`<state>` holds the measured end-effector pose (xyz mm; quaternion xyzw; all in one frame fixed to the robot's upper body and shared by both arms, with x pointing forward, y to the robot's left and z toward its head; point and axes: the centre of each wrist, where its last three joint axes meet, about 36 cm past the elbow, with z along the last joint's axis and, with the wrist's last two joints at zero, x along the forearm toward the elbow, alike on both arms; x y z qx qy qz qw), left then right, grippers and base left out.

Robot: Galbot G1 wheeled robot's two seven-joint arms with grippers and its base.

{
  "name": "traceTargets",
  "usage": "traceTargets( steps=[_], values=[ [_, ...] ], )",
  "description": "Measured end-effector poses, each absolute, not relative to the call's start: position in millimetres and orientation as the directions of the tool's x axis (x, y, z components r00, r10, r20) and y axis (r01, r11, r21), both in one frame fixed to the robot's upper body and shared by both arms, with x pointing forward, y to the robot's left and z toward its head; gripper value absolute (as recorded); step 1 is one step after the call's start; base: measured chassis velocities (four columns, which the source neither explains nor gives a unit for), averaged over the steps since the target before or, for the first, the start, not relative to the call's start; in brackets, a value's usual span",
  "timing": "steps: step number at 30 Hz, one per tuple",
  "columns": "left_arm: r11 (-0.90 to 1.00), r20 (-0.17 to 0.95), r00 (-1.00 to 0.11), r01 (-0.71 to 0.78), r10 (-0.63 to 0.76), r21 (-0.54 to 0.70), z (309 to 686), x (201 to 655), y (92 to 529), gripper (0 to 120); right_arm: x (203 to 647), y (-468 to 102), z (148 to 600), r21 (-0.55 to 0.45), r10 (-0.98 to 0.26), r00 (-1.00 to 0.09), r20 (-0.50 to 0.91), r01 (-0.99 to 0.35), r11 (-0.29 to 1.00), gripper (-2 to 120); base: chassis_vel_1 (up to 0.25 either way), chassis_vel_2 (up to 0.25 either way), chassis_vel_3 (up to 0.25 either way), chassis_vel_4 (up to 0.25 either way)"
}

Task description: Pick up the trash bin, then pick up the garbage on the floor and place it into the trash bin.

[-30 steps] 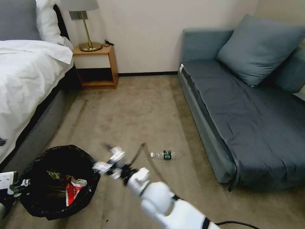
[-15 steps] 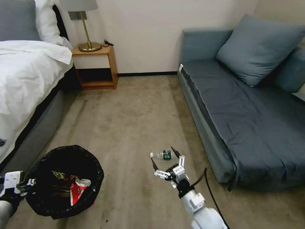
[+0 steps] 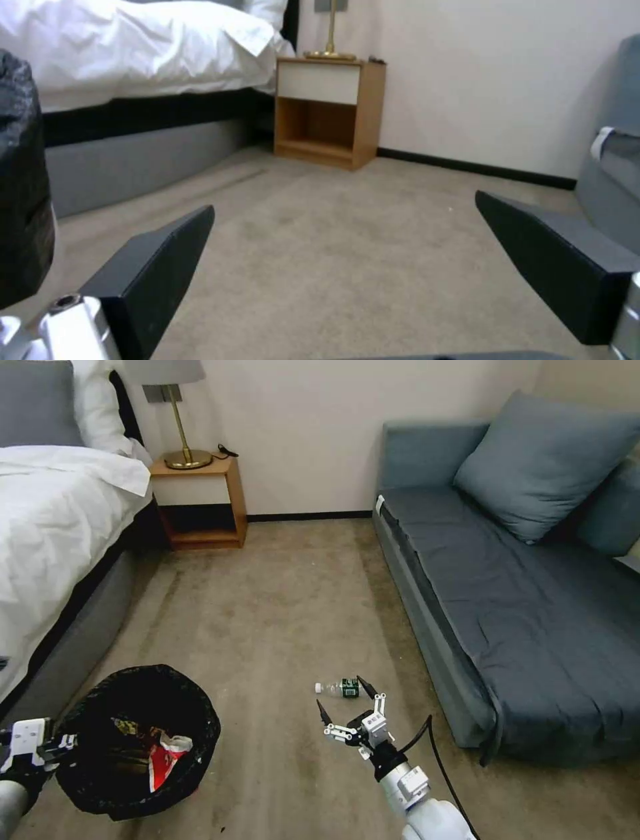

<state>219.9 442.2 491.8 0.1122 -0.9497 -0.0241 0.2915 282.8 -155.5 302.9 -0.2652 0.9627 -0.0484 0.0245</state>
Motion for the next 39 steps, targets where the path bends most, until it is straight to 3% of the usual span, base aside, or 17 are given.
traceTargets(
  steps=[25, 33, 37, 39],
  values=[
    [0.973, 0.553, -0.801, -0.208, -0.230, 0.102, 485, 224, 451, 3, 293, -147, 279, -0.134, -0.540, -0.830, 0.137, -0.556, 0.820, 100, -0.102, 0.092, 0.098, -0.097],
    [0.972, 0.552, -0.801, -0.214, -0.232, 0.097, 484, 223, 451, 3, 295, -166, 261, -0.163, -0.520, -0.792, 0.320, -0.587, 0.793, 100, -0.109, 0.109, 0.105, -0.111],
    [0.972, 0.552, -0.801, -0.213, -0.231, 0.098, 484, 223, 451, 3, 314, -192, 257, -0.203, -0.521, -0.681, 0.514, -0.687, 0.698, 100, -0.092, 0.086, 0.086, -0.078],
    [0.972, 0.550, -0.803, -0.212, -0.230, 0.098, 485, 223, 450, 3, 321, -198, 256, -0.210, -0.522, -0.653, 0.548, -0.712, 0.670, 100, -0.069, 0.043, 0.063, -0.055]
  ],
)
